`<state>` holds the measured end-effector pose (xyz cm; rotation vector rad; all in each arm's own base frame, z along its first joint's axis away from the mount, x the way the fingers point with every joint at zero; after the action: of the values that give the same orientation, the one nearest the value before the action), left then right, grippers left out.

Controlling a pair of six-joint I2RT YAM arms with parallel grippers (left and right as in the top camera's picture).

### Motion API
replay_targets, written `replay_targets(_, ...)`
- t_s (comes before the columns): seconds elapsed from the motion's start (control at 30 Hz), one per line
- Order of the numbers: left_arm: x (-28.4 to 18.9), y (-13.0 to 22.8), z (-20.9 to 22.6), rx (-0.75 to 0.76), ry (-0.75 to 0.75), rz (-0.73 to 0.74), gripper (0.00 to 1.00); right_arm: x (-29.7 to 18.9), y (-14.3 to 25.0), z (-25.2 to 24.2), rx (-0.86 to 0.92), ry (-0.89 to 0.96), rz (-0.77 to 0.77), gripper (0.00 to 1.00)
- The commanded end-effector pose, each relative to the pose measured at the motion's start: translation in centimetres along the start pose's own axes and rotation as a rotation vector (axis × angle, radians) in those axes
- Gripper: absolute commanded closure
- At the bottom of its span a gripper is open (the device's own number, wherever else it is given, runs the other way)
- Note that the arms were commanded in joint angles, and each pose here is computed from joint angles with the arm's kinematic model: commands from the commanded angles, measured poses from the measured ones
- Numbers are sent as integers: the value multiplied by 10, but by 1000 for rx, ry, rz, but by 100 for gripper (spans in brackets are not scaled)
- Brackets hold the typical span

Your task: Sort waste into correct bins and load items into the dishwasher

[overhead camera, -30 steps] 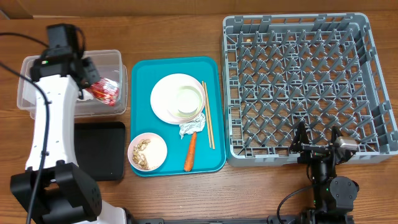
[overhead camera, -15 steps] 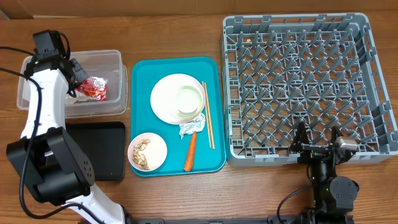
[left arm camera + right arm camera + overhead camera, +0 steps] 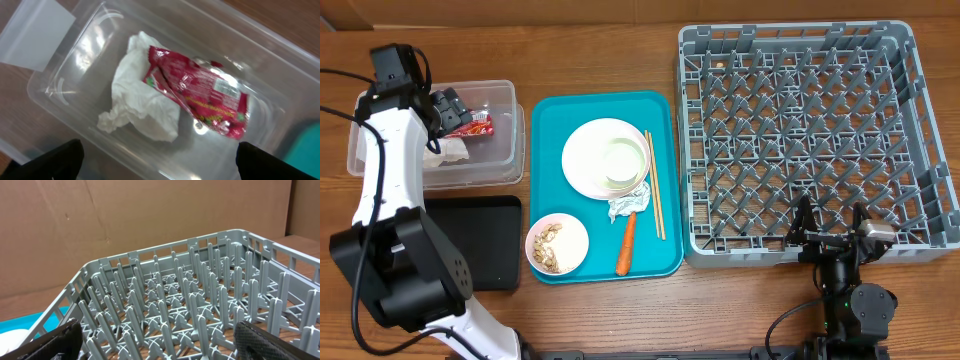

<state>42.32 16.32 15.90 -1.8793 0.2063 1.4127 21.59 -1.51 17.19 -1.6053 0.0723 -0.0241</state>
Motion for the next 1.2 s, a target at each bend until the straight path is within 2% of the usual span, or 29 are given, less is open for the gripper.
replay_targets(0.0,-71,-13,-30,104,213,-52,0,0,2,0,-4,-2,-6,0)
replay_targets(0.1,-103,11,-48,194,391,43,2,0,2,0,-4,-2,-6,0)
replay_targets(0.17,-123,41,-59,223,510,177,5,0,2,0,-4,-2,-6,0)
replay_targets(0.23,-132,67,-65,272,560,282,10,0,2,0,-4,-2,-6,0)
replay_targets(0.43,-144,139,-80,489,546,464,20,0,2,0,-4,-2,-6,0)
replay_targets(0.53,-146,179,-92,598,527,523,21,0,2,0,-4,-2,-6,0)
replay_targets(0.73,-140,232,-95,765,411,544,20,0,2,0,-4,-2,-5,0)
replay_targets(0.93,-129,268,-93,754,347,583,21,0,2,0,-4,-2,-6,0)
replay_targets(1.03,-119,280,-93,708,333,591,30,0,2,0,-4,-2,-6,0)
replay_targets(1.17,-105,291,-97,673,345,578,32,0,2,0,-4,-2,-6,0)
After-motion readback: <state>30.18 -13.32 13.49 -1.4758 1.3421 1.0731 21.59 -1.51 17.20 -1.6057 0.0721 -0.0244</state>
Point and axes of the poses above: each gripper's point midway between its finger pads, its own x axis out along the fingers, its own z axis along the line the jaws close on, y = z × x, the point moved 3 cm from there along -x, back along the fingers, and after that the axes turned 14 degrees about -x, right-handed, at the moved point
